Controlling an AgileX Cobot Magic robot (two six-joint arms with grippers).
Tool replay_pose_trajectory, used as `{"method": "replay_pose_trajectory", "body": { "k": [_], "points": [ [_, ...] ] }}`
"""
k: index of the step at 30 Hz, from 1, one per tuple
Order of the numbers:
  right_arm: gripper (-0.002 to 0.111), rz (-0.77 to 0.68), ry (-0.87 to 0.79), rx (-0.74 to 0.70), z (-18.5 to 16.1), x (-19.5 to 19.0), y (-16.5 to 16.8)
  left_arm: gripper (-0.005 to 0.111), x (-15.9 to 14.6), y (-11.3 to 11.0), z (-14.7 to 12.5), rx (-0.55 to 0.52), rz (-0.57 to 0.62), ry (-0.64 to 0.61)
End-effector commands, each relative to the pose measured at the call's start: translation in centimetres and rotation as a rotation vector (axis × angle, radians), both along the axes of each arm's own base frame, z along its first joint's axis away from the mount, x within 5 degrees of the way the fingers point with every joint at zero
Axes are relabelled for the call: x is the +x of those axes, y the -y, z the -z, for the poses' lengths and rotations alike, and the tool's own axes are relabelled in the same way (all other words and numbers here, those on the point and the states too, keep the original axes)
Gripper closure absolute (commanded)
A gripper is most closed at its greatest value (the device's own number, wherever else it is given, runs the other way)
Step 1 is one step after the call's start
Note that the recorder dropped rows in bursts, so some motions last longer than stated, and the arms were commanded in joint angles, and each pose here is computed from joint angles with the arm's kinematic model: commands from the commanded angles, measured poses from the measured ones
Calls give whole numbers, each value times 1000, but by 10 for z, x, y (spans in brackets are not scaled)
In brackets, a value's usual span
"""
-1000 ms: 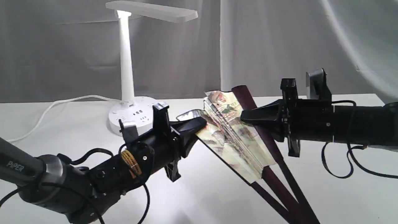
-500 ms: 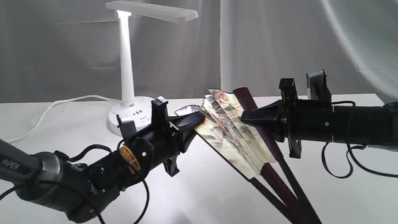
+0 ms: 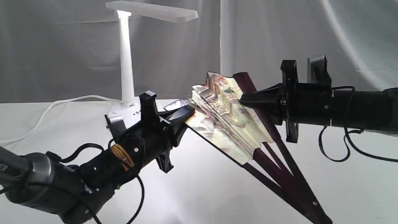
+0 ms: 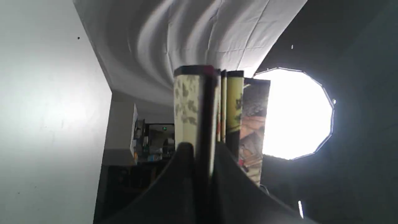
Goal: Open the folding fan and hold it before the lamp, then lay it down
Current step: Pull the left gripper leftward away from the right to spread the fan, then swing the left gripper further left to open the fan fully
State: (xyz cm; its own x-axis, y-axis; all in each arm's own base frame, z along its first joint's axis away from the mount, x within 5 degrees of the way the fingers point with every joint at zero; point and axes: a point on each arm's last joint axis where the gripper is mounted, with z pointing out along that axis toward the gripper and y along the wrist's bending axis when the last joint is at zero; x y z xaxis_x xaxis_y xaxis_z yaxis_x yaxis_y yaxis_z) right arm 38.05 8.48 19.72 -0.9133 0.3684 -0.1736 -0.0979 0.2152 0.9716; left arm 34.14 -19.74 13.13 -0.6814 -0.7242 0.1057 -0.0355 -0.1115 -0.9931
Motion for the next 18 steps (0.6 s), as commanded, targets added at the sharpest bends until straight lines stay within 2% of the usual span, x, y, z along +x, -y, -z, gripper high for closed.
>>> {"method": "replay_pose_trajectory", "body": {
  "k": [1,6,14,18],
  "points": [
    [108,17,11,-3,-5,4,3,107,0,-6,-10,-55,-60,6],
    [108,67,-13,-27,-2,8,10,107,-8,-18,-15,-45,-135,2],
    [108,138,-27,4,-4,11,44,107,-33,-42,-24,13,-265,10],
    [108,164,-39,25,-5,12,57,107,-38,-51,-26,-4,-329,-12]
  ]
}}
